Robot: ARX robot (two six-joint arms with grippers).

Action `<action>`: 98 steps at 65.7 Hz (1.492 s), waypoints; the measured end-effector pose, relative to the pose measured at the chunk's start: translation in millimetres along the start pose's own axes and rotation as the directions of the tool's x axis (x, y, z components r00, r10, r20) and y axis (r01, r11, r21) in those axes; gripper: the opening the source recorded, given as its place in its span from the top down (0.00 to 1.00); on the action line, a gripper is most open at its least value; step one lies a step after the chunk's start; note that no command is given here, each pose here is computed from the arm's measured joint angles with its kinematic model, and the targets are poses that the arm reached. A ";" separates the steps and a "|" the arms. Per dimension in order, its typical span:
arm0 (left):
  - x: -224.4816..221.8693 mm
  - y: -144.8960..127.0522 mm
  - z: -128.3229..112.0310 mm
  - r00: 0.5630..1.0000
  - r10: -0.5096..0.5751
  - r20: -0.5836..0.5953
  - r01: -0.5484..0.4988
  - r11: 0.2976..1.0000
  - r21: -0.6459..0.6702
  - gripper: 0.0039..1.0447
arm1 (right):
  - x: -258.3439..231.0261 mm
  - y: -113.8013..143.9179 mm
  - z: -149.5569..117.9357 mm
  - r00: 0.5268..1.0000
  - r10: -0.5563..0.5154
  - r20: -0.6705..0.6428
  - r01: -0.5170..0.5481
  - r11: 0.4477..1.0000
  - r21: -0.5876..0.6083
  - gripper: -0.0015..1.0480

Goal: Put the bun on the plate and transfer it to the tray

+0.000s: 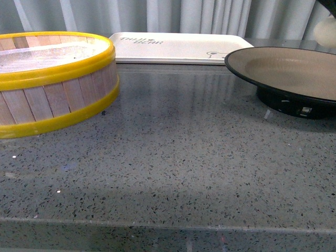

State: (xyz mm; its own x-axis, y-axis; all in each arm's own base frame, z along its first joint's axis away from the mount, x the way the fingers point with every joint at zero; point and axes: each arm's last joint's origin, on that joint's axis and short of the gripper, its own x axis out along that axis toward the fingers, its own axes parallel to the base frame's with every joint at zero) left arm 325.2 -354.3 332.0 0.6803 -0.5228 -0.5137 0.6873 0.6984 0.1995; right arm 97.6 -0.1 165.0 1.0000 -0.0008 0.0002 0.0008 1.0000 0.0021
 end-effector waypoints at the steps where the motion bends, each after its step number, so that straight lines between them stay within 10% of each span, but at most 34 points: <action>1: 3.5 -1.0 -1.2 1.000 0.002 -0.006 -0.002 1.000 0.005 0.96 | 0.0 0.0 0.0 1.000 0.000 0.000 0.000 1.000 0.000 0.08; 34: 31.0 1.9 -9.4 0.996 0.052 -0.077 -0.051 0.999 0.018 0.96 | 0.0 0.0 0.0 1.000 0.000 0.000 0.000 1.000 0.000 0.08; 75: 32.5 0.3 -12.7 0.995 0.027 -0.091 -0.027 1.000 -0.002 0.05 | 0.0 0.0 0.0 1.000 0.000 0.000 0.000 1.000 0.000 0.08; 98: -18.7 30.1 10.3 0.996 0.060 0.067 -0.055 0.996 -0.075 0.06 | 0.0 0.0 0.0 1.000 0.000 0.000 0.000 1.000 0.000 0.08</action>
State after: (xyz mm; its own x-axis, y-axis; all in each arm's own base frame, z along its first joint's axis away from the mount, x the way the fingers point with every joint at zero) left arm 335.7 -328.5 356.2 0.7358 -0.5116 -0.4437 0.6279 0.7608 0.1641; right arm 97.6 -0.1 165.0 1.0000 -0.0008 0.0002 0.0008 1.0000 0.0021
